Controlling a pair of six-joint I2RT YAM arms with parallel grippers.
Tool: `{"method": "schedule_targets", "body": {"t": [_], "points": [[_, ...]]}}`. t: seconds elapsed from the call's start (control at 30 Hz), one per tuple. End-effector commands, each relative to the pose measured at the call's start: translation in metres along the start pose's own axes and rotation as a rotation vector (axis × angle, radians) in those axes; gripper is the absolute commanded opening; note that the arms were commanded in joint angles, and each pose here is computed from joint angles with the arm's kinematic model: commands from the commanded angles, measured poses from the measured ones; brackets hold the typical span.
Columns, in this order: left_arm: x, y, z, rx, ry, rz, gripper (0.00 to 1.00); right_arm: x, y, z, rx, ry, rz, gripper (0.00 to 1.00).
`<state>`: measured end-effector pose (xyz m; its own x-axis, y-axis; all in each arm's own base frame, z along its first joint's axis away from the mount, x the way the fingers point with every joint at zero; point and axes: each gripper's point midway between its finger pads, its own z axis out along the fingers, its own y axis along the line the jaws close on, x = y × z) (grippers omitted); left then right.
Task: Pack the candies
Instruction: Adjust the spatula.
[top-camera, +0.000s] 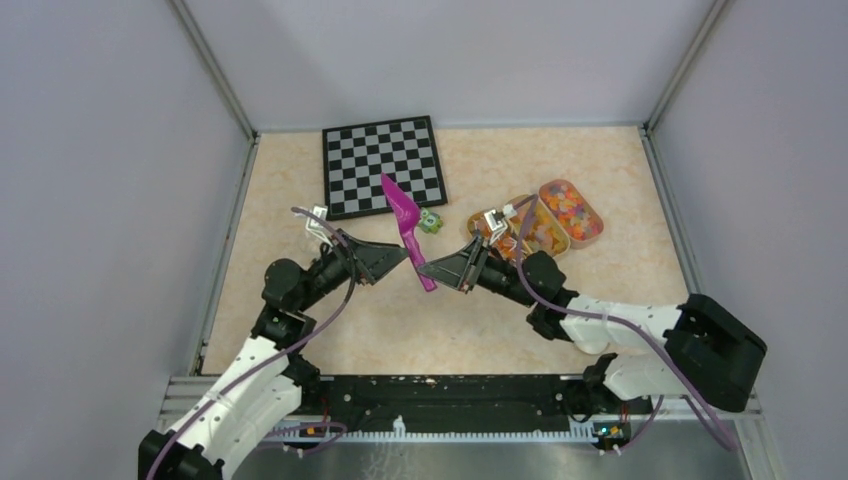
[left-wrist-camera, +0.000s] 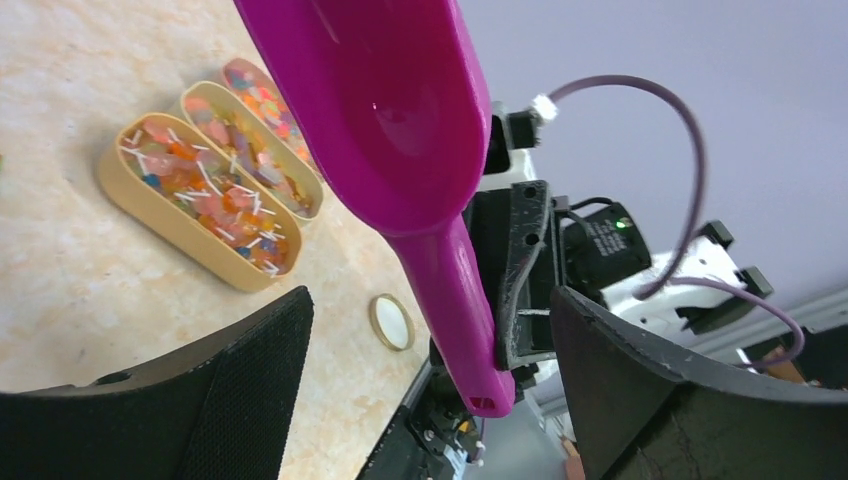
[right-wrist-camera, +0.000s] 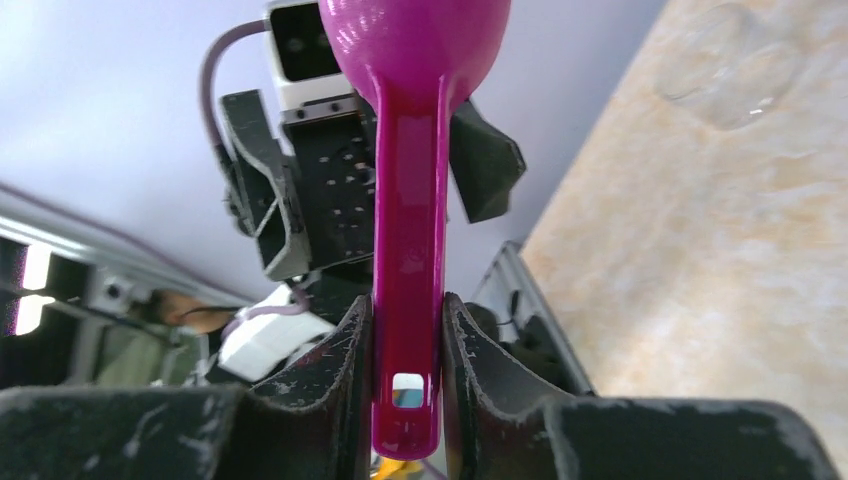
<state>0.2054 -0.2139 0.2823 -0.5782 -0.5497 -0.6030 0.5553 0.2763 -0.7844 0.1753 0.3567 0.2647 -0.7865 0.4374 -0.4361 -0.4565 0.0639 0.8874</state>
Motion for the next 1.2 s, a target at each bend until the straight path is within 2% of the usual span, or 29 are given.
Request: {"method": "schedule_targets", "body": {"t": [0.0,0.2,0.33,0.4,0.6,0.7,0.77,0.8,0.87,0.9,0.93,1.03,1.17], "points": [[0.003,-0.027,-0.001,0.169,0.011,-0.022,0.92,-0.005,0.056,-0.012,-0.322,0.01,0.115,0.0],[0.006,-0.025,0.004,0.162,0.052,-0.06,0.9,0.005,0.062,-0.01,-0.464,0.075,0.191,0.0],[-0.003,-0.025,0.006,0.135,0.016,-0.057,0.81,0.012,0.042,-0.004,-0.435,0.082,0.232,0.0],[-0.005,-0.023,0.006,0.116,0.005,-0.055,0.71,0.013,0.034,-0.003,-0.408,0.07,0.238,0.0],[-0.005,-0.006,0.006,0.029,-0.015,-0.085,0.33,0.018,0.021,-0.002,-0.37,0.077,0.24,0.02],[-0.007,0.004,0.005,-0.022,-0.045,-0.102,0.09,0.021,0.016,-0.001,-0.351,0.087,0.23,0.16],[-0.011,0.01,0.003,-0.065,-0.07,-0.108,0.0,0.022,0.012,0.0,-0.323,0.087,0.212,0.27],[-0.013,0.014,0.002,-0.096,-0.083,-0.109,0.0,0.023,0.009,0.001,-0.3,0.086,0.184,0.34],[-0.017,0.023,0.0,-0.16,-0.099,-0.078,0.0,0.02,0.002,0.004,-0.226,0.074,0.129,0.55],[-0.019,0.028,-0.001,-0.197,-0.105,-0.064,0.0,0.018,-0.003,0.004,-0.186,0.063,0.099,0.6],[-0.023,0.032,-0.002,-0.241,-0.111,-0.064,0.0,0.015,-0.007,0.004,-0.137,0.05,0.063,0.7],[-0.029,0.058,-0.01,-0.418,-0.142,-0.093,0.0,0.007,-0.031,0.002,0.09,0.016,-0.114,0.77],[-0.026,0.083,-0.018,-0.585,-0.128,-0.134,0.0,-0.004,-0.039,-0.001,0.402,-0.007,-0.554,0.78]]}}
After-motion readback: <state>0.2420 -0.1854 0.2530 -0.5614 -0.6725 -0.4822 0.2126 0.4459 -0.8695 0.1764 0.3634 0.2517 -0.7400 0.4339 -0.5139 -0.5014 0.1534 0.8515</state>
